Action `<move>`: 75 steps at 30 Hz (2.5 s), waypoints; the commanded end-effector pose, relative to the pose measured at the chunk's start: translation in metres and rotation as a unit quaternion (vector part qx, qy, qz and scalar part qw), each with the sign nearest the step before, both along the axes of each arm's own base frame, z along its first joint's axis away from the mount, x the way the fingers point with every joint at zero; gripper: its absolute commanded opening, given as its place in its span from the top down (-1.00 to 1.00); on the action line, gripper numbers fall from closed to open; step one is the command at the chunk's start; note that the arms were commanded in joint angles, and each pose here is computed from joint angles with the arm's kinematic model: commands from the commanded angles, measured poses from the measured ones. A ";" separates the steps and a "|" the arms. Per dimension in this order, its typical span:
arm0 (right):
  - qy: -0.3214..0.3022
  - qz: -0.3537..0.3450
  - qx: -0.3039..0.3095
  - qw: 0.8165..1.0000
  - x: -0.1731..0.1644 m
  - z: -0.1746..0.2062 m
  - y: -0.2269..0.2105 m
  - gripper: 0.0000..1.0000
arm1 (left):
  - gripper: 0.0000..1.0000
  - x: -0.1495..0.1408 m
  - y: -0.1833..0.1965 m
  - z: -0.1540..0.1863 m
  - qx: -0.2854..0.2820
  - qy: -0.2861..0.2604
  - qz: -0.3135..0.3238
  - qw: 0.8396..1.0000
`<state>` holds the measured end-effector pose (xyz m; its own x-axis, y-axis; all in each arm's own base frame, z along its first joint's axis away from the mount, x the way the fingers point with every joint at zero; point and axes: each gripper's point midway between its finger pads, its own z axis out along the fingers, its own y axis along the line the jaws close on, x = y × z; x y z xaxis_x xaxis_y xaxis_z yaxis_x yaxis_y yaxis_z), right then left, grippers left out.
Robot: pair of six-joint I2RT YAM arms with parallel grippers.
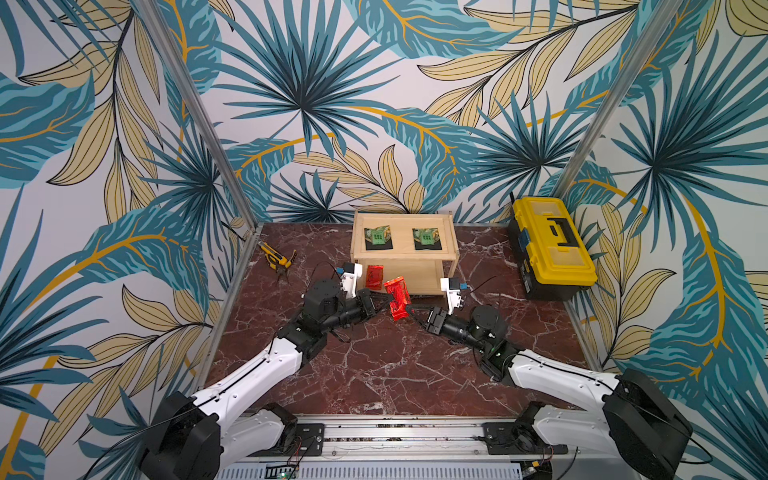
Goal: Place the tea bags on the shelf by color
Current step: Pick up the tea bag from the center of the board, then place the tea bag on the shelf.
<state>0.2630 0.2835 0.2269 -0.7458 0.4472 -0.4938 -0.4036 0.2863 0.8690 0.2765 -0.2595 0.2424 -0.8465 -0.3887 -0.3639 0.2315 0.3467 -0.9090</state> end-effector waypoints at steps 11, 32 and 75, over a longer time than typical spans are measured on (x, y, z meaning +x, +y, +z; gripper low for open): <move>-0.015 0.003 0.016 1.000 0.000 0.012 0.001 0.57 | 1.00 0.001 -0.001 -0.001 -0.002 -0.006 -0.005 1.000; -0.011 -0.043 -0.056 0.997 0.005 -0.009 -0.016 1.00 | -0.18 -0.001 0.010 0.000 0.047 -0.032 0.008 0.998; -0.089 -0.248 -0.353 0.898 0.159 -0.121 -0.046 1.00 | -0.51 0.020 0.088 0.037 0.129 -0.112 0.066 0.983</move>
